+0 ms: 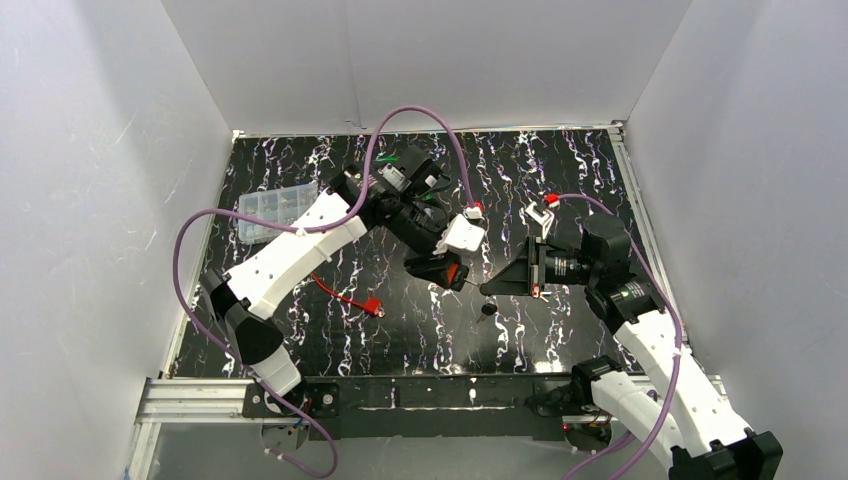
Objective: Unlock with the key
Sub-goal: Unlock the lock.
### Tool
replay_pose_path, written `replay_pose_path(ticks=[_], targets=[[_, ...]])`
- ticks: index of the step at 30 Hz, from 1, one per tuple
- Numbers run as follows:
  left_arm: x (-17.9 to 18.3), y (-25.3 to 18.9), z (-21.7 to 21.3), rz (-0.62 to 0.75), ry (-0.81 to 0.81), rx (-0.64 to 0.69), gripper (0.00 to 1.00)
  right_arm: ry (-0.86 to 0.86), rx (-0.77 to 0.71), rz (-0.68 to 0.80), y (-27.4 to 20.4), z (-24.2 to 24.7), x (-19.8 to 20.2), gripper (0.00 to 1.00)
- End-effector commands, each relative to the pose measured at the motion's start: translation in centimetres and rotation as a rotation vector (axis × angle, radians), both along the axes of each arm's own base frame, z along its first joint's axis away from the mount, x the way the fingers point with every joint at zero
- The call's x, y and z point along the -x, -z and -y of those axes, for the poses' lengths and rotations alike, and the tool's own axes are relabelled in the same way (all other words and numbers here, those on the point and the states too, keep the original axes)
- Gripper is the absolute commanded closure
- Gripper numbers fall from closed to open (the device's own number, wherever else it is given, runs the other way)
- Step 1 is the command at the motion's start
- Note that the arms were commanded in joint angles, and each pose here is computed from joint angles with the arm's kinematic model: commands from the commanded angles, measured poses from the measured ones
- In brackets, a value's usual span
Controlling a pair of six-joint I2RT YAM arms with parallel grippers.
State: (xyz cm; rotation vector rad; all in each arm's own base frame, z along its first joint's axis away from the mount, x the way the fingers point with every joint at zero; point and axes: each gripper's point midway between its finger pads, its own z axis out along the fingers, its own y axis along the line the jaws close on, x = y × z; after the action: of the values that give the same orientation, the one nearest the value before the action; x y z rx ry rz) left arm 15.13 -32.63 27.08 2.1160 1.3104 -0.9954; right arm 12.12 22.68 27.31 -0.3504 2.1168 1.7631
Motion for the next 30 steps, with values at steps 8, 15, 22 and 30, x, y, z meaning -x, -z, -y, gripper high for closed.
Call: replay_pose_path(ticks=[8,15,22,30], targets=[[-0.1,-1.5,0.1,0.052,-0.034,0.053,1.00,-0.026,-0.027,0.041,-0.7,-0.2,-0.1,0.99],[-0.1,-1.8,0.2,0.052,-0.038,0.061,1.00,-0.025,-0.024,0.035,-0.5,-0.3,-0.3,0.99],[0.6,-2.5,0.2,0.026,-0.023,0.080,1.00,-0.011,-0.014,0.019,0.0,-0.3,-0.6,0.99],[3.4,-3.3,-0.3,-0.130,0.027,0.080,1.00,0.023,0.012,0.031,0.5,-0.2,-1.4,0.99]])
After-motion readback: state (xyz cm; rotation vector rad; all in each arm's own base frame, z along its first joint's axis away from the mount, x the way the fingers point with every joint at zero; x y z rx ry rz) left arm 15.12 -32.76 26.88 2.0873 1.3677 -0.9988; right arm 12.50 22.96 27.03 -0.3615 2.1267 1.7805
